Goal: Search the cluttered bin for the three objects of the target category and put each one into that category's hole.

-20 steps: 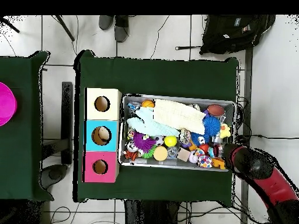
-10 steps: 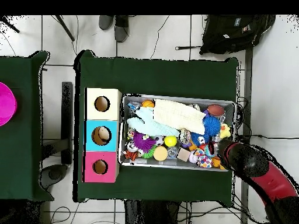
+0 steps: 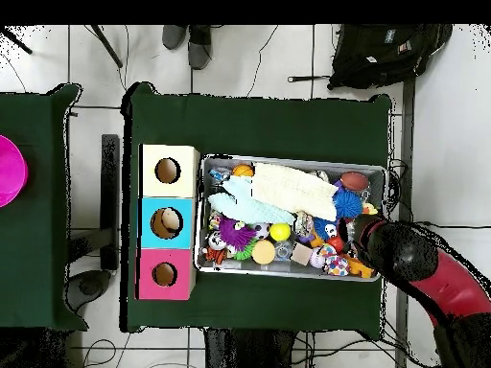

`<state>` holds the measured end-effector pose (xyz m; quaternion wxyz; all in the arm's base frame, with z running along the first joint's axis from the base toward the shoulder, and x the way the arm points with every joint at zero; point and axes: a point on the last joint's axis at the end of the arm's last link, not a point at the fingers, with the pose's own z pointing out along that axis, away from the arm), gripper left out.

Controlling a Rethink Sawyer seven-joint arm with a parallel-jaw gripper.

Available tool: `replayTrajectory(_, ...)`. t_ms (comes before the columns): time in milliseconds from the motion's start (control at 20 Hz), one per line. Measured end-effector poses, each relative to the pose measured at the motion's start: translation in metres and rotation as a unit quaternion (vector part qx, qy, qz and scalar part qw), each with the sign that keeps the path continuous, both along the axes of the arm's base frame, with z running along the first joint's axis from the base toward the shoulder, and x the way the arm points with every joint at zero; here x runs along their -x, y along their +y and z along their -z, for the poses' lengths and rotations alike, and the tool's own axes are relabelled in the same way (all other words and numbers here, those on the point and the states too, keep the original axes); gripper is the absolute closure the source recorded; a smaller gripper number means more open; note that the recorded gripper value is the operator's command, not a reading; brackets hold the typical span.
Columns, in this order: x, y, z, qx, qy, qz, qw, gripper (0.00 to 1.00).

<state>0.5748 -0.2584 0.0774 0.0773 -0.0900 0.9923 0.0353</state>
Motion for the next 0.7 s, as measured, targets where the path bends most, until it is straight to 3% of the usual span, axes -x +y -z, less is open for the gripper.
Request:
replayTrajectory(300,-0.018,0.013,-0.036,0.003,-0.001,-0.006,1.0000,1.00)
replayTrajectory(650,-0.023,0.021,-0.048,-0.001,0.005,-0.010,0.9999,1.00)
replayTrajectory(700,-0.023,0.021,-0.048,-0.001,0.005,-0.010,0.9999,0.00)
